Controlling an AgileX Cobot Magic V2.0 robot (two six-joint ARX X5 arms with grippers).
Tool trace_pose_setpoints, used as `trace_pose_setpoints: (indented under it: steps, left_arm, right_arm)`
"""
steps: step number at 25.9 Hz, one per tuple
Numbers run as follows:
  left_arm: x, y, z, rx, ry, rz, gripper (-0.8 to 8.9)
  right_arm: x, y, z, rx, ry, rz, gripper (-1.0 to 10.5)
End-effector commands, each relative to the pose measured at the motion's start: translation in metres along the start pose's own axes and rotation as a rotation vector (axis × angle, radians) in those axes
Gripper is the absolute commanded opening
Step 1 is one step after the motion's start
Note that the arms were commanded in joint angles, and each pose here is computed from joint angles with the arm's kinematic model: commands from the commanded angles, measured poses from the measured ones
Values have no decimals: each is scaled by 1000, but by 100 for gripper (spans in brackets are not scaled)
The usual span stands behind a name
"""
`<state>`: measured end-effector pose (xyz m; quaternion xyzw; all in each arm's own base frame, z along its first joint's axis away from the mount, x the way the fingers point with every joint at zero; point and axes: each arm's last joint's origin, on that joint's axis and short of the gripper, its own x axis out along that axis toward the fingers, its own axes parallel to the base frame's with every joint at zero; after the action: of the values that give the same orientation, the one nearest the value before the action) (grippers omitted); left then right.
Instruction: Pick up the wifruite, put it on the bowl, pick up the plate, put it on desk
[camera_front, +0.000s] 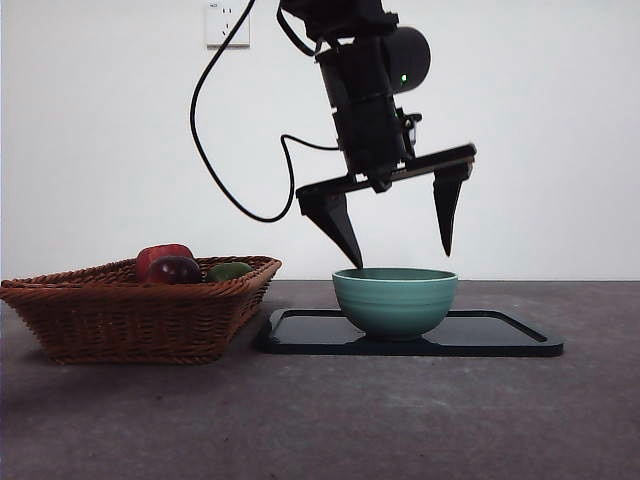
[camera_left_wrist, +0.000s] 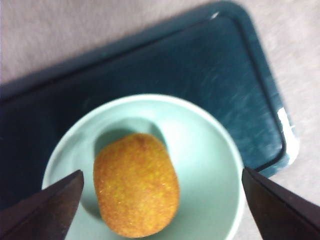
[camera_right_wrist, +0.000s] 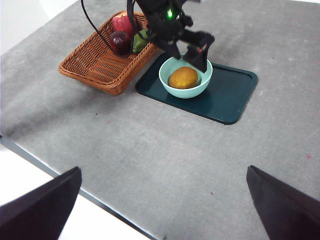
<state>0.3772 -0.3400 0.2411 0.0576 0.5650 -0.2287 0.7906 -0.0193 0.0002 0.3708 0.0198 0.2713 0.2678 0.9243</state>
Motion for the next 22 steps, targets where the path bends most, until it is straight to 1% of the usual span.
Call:
trace_pose_setpoints:
  steps: [1,6,9,15,17,22]
  left_arm:
    - [20,-4,-2,10,39,14,504]
    - [36,-4,-7,14,74,36,503]
    - [37,-5,-5,17,52,53,500]
    - [38,-5,-6,26,50,69,497]
    - [38,-4,-5,28,44,89,495]
    - [38,-6,-6,38,39,87,485]
  right_arm:
    - [-2,0,-6,9,66,1,593]
    - [-2,0,-6,9,66,1,593]
    - [-2,0,-6,9,66,1,593]
    - [-2,0,-6,9,66,1,593]
    - [-2,0,-6,9,66,1,593]
    - [-2,0,-6,9,66,1,593]
